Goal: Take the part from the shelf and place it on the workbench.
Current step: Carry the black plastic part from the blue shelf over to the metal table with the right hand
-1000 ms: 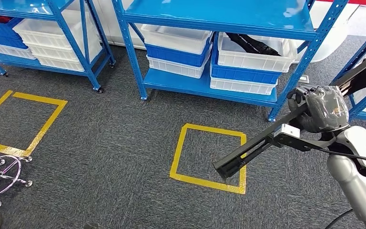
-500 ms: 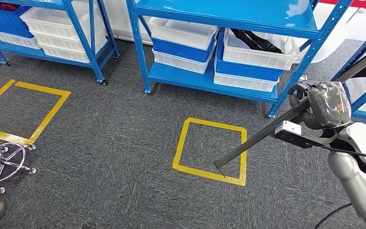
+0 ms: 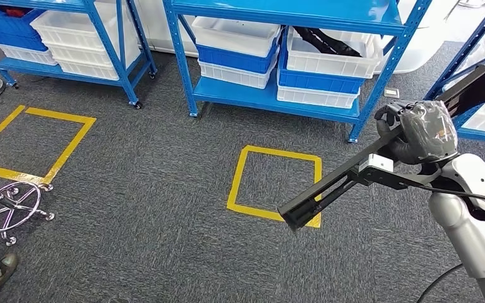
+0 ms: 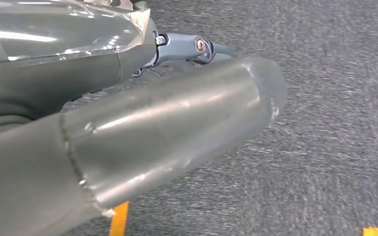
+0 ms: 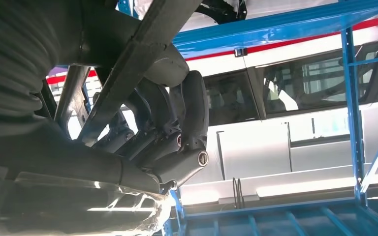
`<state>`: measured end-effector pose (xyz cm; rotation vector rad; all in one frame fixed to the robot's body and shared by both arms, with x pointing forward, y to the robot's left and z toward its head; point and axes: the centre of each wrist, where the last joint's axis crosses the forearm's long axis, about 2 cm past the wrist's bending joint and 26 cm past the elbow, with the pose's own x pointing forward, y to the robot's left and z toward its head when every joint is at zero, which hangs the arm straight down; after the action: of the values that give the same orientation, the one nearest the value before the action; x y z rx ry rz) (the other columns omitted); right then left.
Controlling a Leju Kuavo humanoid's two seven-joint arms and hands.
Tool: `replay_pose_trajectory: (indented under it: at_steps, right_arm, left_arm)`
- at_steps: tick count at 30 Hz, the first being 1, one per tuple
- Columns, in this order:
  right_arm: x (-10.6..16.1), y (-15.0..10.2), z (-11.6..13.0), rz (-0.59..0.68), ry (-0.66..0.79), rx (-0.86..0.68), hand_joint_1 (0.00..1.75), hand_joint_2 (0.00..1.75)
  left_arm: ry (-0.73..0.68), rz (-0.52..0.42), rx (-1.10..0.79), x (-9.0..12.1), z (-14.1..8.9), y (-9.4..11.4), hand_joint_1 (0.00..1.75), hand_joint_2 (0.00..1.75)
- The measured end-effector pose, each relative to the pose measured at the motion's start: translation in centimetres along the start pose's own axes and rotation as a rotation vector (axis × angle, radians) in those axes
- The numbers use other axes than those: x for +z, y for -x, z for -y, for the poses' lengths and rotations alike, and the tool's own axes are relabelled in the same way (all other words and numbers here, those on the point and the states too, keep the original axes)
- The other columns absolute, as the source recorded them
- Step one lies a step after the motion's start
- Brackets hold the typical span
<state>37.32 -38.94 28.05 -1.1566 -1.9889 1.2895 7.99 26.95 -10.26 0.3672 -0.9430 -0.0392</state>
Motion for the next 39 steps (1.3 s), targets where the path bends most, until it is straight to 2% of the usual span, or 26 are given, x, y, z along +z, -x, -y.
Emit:
replay_pose_trajectory:
  at_steps: [11,20,39]
  right_arm:
    - [-0.6,0.3,0.4,0.004,0.014,-0.005,1.52,1.75]
    - [0.4,0.3,-0.3,-0.019,-0.004,-0.008,1.52,1.75]
    - [1.5,0.9,-0.2,-0.044,0.007,0.025,1.52,1.75]
  left_arm:
    - [-0.005,0.006,0.008,0.0,-0.1,0.0,0.0,0.0]
    - [-0.003,0.015,0.008,0.2,0.0,0.3,0.0,0.0]
    - [-0.009,0.008,-0.006,0.6,-0.3,0.8,0.0,0.0]
